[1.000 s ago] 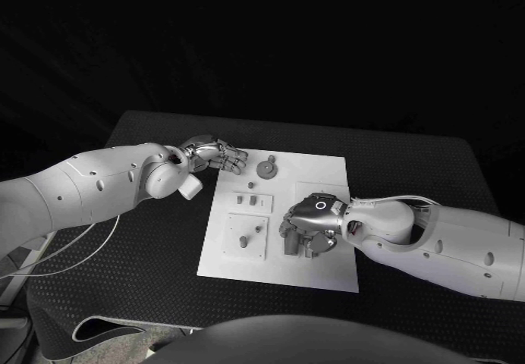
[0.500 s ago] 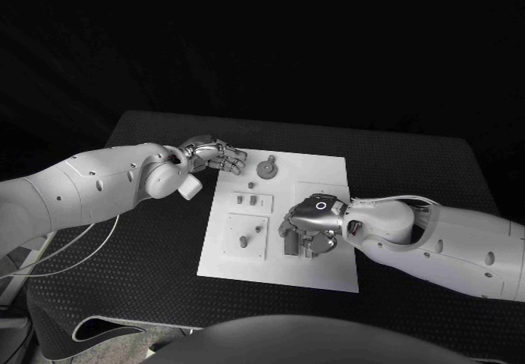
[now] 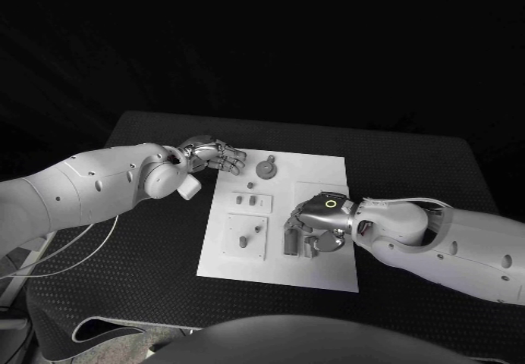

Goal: Assemble the parts on the task board

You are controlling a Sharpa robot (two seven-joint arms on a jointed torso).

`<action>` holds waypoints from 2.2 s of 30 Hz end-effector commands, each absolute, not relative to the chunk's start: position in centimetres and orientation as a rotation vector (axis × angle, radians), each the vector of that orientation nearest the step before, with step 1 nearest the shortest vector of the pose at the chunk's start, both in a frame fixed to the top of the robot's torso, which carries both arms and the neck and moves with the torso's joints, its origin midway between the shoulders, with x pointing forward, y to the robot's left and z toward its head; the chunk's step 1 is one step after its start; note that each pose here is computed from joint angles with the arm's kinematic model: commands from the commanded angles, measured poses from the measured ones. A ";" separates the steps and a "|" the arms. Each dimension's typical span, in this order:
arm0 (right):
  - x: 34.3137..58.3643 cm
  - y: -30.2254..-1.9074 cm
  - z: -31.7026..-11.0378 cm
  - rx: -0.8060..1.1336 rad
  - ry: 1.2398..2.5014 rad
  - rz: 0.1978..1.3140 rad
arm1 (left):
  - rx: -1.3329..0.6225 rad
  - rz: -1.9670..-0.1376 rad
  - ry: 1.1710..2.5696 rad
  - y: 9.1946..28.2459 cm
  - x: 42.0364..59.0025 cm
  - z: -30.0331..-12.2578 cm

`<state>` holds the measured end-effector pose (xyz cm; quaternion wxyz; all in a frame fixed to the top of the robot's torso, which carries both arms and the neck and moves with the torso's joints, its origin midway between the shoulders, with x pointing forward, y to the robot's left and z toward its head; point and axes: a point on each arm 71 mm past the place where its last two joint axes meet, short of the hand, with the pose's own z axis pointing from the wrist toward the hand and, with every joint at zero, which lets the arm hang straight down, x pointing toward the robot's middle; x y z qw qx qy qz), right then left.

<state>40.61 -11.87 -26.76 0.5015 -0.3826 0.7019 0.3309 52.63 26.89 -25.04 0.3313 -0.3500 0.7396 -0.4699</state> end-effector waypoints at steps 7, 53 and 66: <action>42.8 -15.4 -24.4 -0.418 1.847 0.786 | -0.901 -1.246 1.937 26.6 52.6 -25.0; 42.0 -16.1 -30.3 0.005 2.429 0.405 | -0.901 -1.249 1.952 26.6 52.5 -25.0; 42.3 -15.8 -30.9 -0.059 2.434 0.381 | -0.899 -1.251 1.954 26.6 52.5 -25.0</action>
